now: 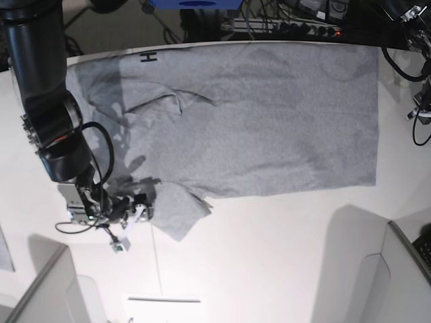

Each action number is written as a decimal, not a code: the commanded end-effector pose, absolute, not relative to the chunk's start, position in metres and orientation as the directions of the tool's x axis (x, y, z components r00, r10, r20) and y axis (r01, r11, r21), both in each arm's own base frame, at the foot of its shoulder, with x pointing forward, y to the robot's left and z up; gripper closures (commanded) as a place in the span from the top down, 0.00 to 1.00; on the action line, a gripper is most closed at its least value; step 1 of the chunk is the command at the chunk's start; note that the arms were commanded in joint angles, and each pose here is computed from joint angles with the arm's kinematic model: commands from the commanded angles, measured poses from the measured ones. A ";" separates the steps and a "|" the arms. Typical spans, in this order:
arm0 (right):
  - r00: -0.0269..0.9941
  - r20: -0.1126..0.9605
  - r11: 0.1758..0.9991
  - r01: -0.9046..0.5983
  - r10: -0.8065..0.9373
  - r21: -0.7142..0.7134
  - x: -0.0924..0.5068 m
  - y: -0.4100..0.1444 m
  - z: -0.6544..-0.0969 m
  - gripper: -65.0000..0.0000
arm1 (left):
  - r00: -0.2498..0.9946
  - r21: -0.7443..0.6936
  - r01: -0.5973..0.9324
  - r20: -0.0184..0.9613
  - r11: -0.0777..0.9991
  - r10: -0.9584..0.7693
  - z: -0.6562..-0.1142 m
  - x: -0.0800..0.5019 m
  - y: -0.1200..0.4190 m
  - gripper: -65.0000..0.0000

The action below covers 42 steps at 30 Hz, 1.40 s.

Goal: Fold the T-shirt properly

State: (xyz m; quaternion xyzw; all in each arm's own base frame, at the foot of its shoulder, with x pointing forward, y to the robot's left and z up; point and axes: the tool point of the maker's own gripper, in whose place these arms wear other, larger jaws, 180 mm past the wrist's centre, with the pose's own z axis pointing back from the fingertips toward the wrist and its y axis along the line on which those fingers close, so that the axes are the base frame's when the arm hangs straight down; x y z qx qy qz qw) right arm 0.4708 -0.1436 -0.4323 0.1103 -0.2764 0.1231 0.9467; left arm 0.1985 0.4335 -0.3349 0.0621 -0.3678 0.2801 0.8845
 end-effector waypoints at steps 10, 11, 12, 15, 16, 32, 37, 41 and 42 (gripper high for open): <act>0.810 0.559 0.939 -0.311 0.179 0.150 0.476 -0.133 -0.426 0.11 | 0.557 -0.083 -0.528 0.717 0.845 0.419 -0.322 0.206 0.439 0.00; 0.810 0.559 0.939 -0.310 0.178 0.151 0.476 -0.133 -0.426 0.04 | 0.555 -0.085 -0.528 0.719 0.845 0.419 -0.321 0.207 0.439 0.00; 0.809 0.560 0.939 -0.310 0.177 0.151 0.476 -0.133 -0.426 0.00 | 0.554 -0.086 -0.527 0.720 0.846 0.418 -0.321 0.208 0.439 0.00; 0.809 0.561 0.939 -0.306 0.172 0.153 0.477 -0.133 -0.425 0.00 | 0.541 -0.094 -0.525 0.731 0.846 0.416 -0.316 0.214 0.440 0.14; 0.809 0.561 0.939 -0.306 0.172 0.153 0.477 -0.133 -0.425 0.00 | 0.531 -0.101 -0.526 0.736 0.844 0.419 -0.314 0.217 0.440 0.23; 0.807 0.566 0.939 -0.307 0.169 0.157 0.478 -0.132 -0.423 0.00 | 0.520 -0.189 -0.486 0.722 0.853 0.457 -0.335 0.299 0.449 0.92; 0.807 0.566 0.939 -0.306 0.168 0.158 0.478 -0.131 -0.423 0.00 | 0.567 -0.201 -0.466 0.681 0.862 0.464 -0.363 0.323 0.438 0.92; 0.806 0.567 0.939 -0.306 0.168 0.158 0.479 -0.131 -0.422 0.00 | 0.588 -0.209 -0.445 0.665 0.871 0.460 -0.375 0.340 0.426 0.92; 0.806 0.567 0.939 -0.306 0.168 0.158 0.479 -0.131 -0.422 0.00 | 0.595 -0.206 -0.435 0.666 0.877 0.451 -0.376 0.344 0.423 0.92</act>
